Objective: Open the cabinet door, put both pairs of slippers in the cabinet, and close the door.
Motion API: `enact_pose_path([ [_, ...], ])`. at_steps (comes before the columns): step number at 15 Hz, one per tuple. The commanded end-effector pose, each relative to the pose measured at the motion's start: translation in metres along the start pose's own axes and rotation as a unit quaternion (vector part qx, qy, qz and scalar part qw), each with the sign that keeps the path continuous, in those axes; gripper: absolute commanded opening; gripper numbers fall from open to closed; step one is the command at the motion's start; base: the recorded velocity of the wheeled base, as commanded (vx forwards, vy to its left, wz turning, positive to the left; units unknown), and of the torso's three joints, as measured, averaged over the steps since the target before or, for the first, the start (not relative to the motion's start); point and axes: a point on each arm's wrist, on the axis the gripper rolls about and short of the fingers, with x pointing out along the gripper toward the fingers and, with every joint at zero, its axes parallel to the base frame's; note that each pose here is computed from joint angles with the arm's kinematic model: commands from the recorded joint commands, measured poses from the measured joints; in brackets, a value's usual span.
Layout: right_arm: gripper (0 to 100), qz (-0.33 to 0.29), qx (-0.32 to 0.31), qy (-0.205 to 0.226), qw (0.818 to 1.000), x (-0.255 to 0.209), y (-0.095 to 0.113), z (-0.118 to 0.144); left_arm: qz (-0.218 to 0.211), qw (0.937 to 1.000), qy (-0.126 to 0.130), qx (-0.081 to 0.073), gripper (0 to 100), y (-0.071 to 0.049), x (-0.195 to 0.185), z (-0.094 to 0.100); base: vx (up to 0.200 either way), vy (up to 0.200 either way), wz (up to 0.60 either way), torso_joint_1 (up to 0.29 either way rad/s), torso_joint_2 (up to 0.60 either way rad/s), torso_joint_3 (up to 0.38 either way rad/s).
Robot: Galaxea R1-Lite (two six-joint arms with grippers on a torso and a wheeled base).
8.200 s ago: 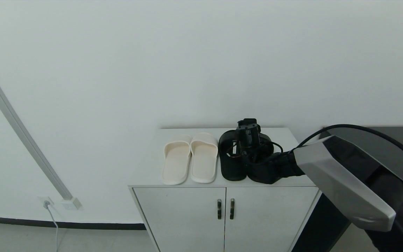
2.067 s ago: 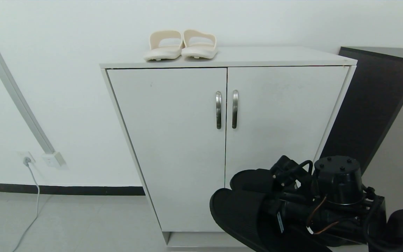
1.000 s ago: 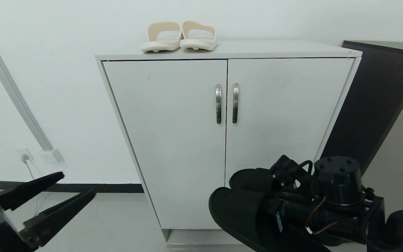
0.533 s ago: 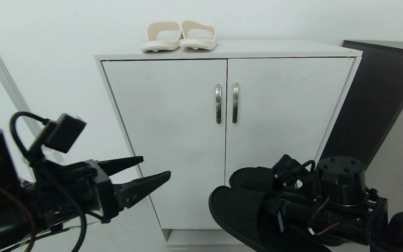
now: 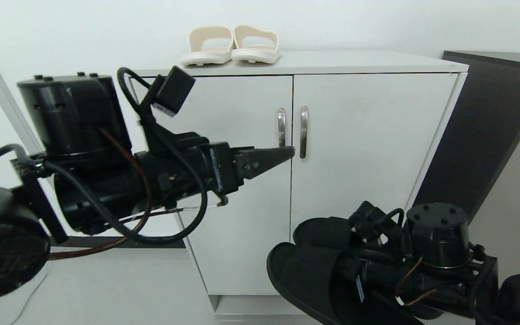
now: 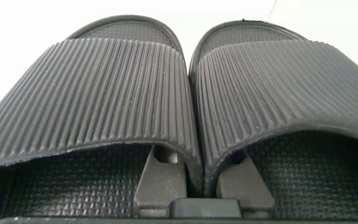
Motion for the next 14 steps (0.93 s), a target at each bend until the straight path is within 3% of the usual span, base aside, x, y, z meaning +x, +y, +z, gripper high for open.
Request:
enact_pose_path([
  [1, 0, 0.004, 0.000, 0.005, 1.000, 0.003, 0.001, -0.002, -0.024, 0.9995, 0.002, -0.021, 100, -0.001, 0.031, 0.004, 0.000, 0.000, 0.00, 0.000, 0.00, 0.000],
  [2, 0, 0.004, 0.000, 0.008, 1.000, 0.003, 0.001, -0.004, -0.033, 0.9987, 0.004, -0.038, 100, -0.004, 0.040, 0.004, 0.000, 0.000, 0.00, 0.000, 0.00, 0.000],
  [5, 0, 0.003, 0.000, 0.008, 1.000, 0.003, 0.001, -0.004, -0.062, 0.9966, 0.014, -0.053, 100, -0.014, 0.053, 0.001, 0.000, 0.000, 0.00, 0.000, 0.00, 0.000],
  [9, 0, 0.004, -0.002, 0.005, 1.000, 0.002, 0.002, -0.002, -0.054, 0.9967, 0.017, -0.057, 100, -0.008, 0.068, -0.004, 0.000, 0.000, 0.00, 0.000, 0.00, 0.000],
  [14, 0, 0.007, -0.004, 0.006, 1.000, 0.002, 0.004, -0.003, -0.017, 0.9984, -0.006, -0.054, 100, -0.001, 0.085, 0.000, 0.000, 0.000, 0.00, 0.000, 0.00, 0.000],
])
